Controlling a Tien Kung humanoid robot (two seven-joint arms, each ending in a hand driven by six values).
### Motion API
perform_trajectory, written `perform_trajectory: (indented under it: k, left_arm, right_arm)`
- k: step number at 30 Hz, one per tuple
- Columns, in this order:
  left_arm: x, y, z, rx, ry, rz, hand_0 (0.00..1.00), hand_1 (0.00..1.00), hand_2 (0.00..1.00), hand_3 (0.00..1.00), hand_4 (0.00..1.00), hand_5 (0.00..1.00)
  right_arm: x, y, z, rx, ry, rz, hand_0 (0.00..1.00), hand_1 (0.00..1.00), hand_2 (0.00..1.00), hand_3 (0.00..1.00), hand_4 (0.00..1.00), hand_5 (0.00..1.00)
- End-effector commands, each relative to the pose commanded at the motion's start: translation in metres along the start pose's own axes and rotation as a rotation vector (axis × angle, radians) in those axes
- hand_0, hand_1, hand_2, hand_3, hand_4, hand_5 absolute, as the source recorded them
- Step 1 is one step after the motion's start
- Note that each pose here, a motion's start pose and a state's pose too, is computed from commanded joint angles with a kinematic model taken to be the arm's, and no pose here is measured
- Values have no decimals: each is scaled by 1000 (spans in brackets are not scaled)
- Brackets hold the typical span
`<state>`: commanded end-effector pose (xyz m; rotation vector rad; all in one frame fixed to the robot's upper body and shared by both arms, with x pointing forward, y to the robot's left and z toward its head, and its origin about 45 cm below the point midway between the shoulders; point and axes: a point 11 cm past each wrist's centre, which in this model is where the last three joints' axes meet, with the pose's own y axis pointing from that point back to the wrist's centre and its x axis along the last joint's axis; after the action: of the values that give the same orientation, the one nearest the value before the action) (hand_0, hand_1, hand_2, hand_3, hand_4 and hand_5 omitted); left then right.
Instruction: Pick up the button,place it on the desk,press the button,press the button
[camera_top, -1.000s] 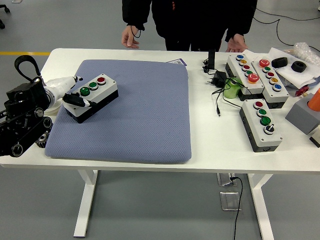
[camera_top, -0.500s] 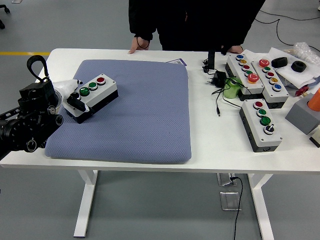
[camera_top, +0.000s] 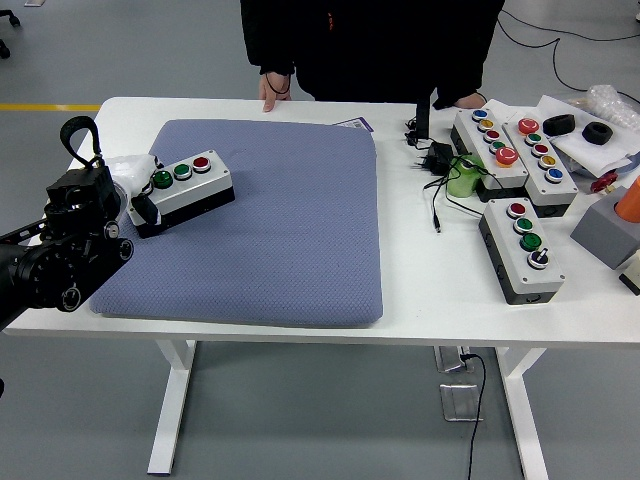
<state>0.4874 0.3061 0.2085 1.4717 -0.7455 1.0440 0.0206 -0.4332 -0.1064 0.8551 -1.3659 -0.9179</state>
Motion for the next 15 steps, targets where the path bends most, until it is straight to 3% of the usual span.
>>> perform_trajectory:
  k: [1, 2, 8, 9, 13, 14, 15]
  left_arm:
    - [-1, 0, 1, -3, -2, -3, 533, 510, 456, 558, 587, 2]
    - [-2, 0, 2, -6, -2, -3, 501, 411, 382, 440, 561, 2]
    - [2, 1, 4, -41, 2, 31, 501, 411, 382, 440, 561, 2]
    - [4, 2, 5, -53, 3, 47, 363, 273, 292, 359, 440, 2]
    - [10, 3, 6, -80, 10, 87, 363, 273, 292, 359, 440, 2]
    - [12, 4, 7, -94, 14, 101, 281, 222, 256, 336, 353, 2]
    - [14, 4, 8, -107, 17, 111, 281, 222, 256, 336, 353, 2]
  right_arm:
    - [0, 0, 0, 0, -1, 0, 803, 772, 778, 628, 253, 207]
    - [0, 0, 0, 0, -1, 0, 802, 772, 778, 628, 254, 206]
    - [-1, 0, 0, 2, -1, 1, 802, 772, 778, 628, 254, 206]
    - [-1, 0, 0, 2, -1, 1, 802, 772, 778, 628, 253, 206]
    - [-1, 0, -1, 3, -3, 1, 802, 772, 778, 628, 253, 206]
    - [-1, 0, -1, 3, -3, 1, 801, 772, 778, 628, 254, 205]
    - [-1, 0, -1, 4, -2, 1, 801, 772, 778, 628, 254, 205]
